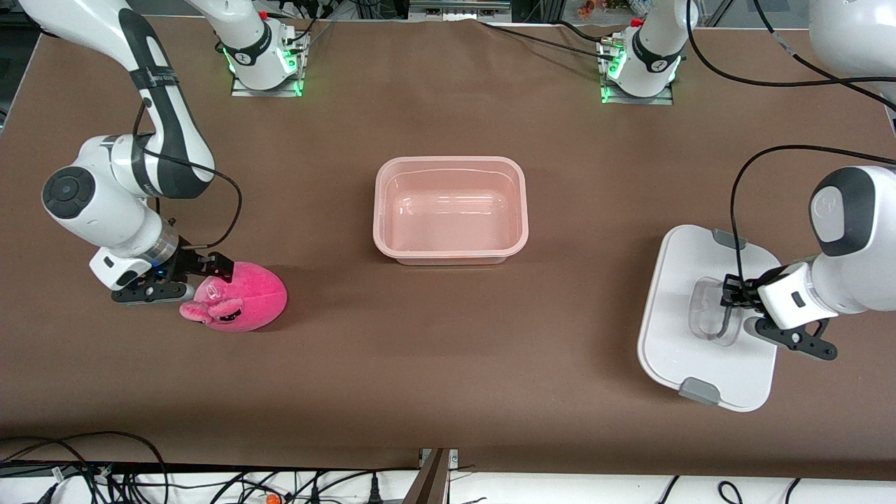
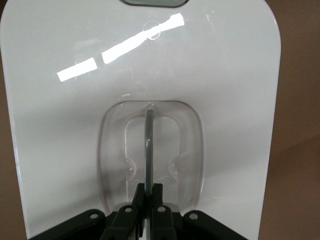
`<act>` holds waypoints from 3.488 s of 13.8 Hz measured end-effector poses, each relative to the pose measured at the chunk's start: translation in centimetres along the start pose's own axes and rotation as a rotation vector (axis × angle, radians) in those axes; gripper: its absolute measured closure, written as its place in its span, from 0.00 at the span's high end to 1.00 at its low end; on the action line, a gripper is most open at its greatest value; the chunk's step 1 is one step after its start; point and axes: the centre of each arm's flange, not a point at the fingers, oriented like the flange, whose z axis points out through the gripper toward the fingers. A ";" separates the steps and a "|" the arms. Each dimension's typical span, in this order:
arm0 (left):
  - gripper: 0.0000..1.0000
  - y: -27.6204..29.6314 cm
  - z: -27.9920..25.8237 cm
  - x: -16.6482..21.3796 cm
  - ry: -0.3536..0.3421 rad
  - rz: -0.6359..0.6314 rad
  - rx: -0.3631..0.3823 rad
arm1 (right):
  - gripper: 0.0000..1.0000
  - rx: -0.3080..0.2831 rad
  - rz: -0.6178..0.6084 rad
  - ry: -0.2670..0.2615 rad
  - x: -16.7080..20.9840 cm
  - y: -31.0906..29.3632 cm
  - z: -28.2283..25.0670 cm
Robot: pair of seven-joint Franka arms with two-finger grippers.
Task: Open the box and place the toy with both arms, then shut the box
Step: 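Lift the lid with the left gripper while the right gripper reaches the toy, then grasp the pink plush toy with the right gripper, then carry the pink toy into the open pink box with the right gripper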
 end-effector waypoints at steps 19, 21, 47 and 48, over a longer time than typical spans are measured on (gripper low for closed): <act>0.07 0.0 0.9 0.2 -0.011 0.006 -0.009 | 0.07 0.005 -0.212 0.039 0.2 -1.3 1.5; 0.07 0.0 1.1 0.2 -0.013 0.007 -0.009 | 0.07 0.021 -0.258 0.008 1.1 -3.0 -0.7; 0.07 0.2 2.4 0.5 -0.030 0.024 -0.017 | 0.07 -0.262 -1.157 -0.221 -11.6 -52.1 -12.1; 0.07 0.3 2.4 0.6 -0.030 0.025 -0.017 | 0.07 -0.282 -1.167 -0.229 -11.6 -52.3 -11.4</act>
